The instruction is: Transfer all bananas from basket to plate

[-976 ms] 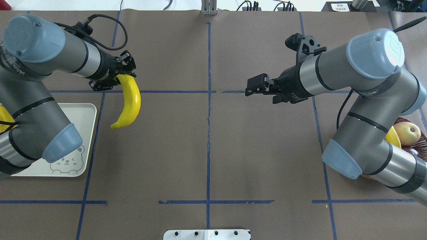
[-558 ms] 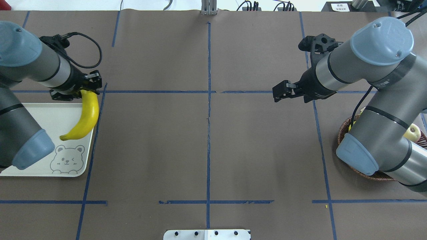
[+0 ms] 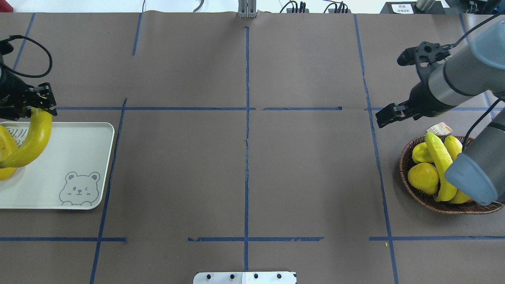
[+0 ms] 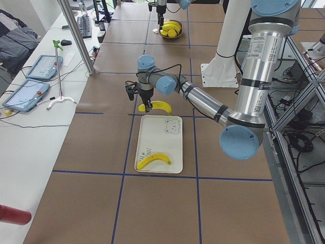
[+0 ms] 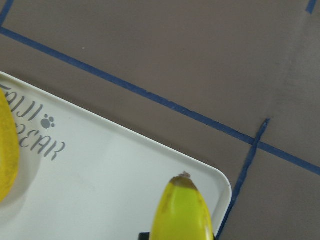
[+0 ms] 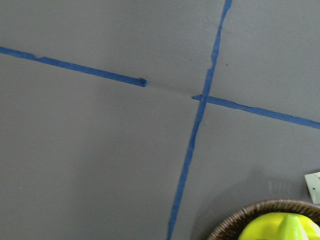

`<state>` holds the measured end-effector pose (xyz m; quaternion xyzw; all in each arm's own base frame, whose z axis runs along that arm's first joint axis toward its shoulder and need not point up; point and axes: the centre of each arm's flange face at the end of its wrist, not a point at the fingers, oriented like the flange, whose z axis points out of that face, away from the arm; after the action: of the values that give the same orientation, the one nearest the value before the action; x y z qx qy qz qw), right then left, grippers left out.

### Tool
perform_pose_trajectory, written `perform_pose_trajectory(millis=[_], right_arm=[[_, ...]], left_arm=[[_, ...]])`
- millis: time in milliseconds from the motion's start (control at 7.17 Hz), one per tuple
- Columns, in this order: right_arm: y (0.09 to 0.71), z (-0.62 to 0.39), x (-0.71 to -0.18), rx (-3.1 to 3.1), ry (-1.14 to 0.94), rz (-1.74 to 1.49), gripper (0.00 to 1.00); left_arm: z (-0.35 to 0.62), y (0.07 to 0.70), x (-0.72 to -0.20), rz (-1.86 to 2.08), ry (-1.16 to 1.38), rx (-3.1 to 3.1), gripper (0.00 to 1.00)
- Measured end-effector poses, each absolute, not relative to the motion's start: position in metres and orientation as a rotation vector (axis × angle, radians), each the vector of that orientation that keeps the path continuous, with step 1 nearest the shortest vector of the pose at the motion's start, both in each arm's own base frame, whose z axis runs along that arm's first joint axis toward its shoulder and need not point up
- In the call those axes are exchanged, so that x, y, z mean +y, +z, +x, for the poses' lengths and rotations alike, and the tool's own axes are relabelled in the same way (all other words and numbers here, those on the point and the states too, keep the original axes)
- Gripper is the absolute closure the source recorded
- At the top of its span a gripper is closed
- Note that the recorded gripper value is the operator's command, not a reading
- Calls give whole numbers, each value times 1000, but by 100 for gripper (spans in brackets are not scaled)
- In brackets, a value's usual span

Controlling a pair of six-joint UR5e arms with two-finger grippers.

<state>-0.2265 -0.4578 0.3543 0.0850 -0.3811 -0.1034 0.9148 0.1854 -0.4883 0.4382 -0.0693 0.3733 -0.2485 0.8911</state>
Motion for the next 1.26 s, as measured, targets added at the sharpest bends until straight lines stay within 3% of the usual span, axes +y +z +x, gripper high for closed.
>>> perform_pose_trajectory(millis=[697,1116,1255], right_arm=[[402,-162,-461,-756,-287,190,0],[402,-160,-460,-755,-287,189,0],[402,-160,-460,-755,-287,190,0]], left_arm=[[165,591,-485,-166,-772,828,99],[154,627,-494,-126,-934,804,97],[152,645,-493,-115,-955,813,91]])
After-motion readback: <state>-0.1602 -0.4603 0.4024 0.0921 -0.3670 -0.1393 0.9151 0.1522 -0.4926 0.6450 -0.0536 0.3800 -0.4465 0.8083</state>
